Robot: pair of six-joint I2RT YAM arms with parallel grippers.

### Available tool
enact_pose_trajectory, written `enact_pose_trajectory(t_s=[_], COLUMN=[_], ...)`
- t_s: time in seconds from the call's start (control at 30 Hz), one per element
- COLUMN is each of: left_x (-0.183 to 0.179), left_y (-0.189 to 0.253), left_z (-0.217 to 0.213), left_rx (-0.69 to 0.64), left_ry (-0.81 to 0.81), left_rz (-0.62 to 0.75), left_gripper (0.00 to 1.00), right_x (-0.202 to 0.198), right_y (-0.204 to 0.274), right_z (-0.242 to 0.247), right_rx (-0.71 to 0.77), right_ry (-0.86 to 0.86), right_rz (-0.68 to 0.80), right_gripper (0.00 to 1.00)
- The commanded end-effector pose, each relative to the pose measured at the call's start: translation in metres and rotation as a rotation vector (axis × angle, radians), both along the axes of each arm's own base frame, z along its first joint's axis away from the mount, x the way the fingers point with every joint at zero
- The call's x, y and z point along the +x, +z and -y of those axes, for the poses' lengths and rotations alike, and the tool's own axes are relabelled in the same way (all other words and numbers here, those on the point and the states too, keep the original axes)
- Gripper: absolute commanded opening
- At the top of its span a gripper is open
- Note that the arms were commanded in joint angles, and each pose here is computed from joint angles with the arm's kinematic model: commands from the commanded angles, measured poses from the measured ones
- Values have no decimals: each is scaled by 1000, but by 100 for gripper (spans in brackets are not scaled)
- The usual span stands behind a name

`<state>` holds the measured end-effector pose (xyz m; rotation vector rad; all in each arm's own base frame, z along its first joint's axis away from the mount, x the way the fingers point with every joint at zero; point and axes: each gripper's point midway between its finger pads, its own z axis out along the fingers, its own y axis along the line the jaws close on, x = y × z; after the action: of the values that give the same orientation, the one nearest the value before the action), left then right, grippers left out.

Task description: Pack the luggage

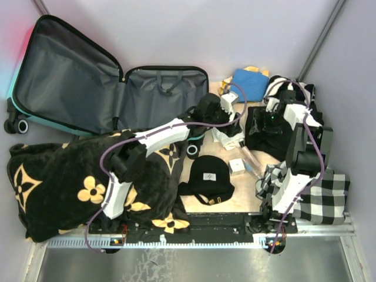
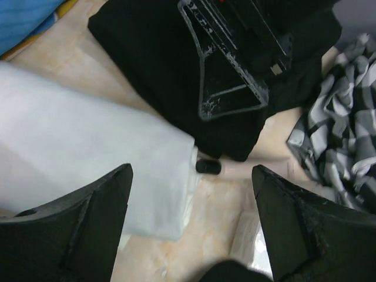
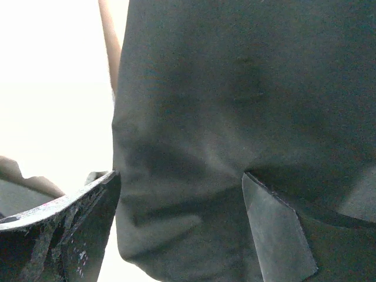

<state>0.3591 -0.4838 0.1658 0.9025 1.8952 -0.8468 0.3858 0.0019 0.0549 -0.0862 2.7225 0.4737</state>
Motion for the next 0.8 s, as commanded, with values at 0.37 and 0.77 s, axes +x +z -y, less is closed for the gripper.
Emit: enact_pose_trajectory(t_s=[0.37, 0.77], left_x=[21, 39], left_y=[-34, -134], left_z=[104, 40], left_rx=[-241, 32], left_ry=[95, 295], left_rz=[-207, -272], left_gripper=[85, 89], right_x=[-19, -15], right_y=[87, 43], right_z=[111, 136], right_rx=[56, 49], right_ry=[-180, -204], right_rz=[175, 104], right_gripper=[85, 81])
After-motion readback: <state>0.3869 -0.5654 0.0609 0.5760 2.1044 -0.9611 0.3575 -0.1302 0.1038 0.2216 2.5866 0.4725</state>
